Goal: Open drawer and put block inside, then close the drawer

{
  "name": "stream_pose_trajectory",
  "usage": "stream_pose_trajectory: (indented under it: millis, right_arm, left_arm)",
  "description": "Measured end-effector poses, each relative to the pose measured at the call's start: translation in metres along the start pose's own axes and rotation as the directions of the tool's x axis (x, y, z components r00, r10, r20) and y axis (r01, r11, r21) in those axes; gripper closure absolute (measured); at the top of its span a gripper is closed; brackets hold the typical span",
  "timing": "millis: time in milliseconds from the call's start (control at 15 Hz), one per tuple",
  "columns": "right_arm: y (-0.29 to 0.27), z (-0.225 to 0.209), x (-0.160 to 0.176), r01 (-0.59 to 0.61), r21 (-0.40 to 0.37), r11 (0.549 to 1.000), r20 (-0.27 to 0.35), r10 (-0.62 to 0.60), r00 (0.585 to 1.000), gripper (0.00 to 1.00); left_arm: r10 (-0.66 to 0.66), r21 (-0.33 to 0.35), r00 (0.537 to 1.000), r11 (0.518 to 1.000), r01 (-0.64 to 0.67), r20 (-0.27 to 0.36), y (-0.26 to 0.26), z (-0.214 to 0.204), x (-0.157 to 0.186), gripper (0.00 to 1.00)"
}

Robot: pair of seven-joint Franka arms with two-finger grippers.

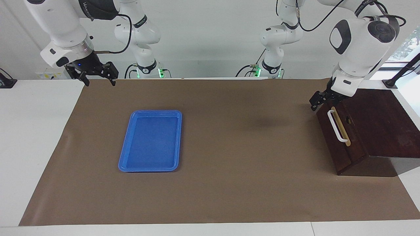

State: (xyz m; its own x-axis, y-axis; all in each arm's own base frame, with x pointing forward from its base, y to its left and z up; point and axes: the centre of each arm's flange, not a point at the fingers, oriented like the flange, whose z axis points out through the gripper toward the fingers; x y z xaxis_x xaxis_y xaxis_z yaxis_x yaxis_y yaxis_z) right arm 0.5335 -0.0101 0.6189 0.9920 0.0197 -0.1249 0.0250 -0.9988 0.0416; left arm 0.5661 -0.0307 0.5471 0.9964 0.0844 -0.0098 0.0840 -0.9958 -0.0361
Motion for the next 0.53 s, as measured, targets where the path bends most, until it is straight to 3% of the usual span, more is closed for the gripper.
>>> stream_pose_trajectory:
  millis: [332,532]
  right_arm:
    - [0.0,0.0,0.0,0.0,0.0,1.0,0.0,0.0,1.0,0.0]
    - [0.0,0.0,0.0,0.0,0.0,1.0,0.0,0.0,1.0,0.0]
  left_arm:
    - [0.025,-0.008,0.998,1.0,-0.025,-0.053,-0.008,-0.017,0.002,0.0]
    - [0.029,-0.008,0.998,1.0,-0.03,-0.05,-0.008,-0.017,0.001,0.0]
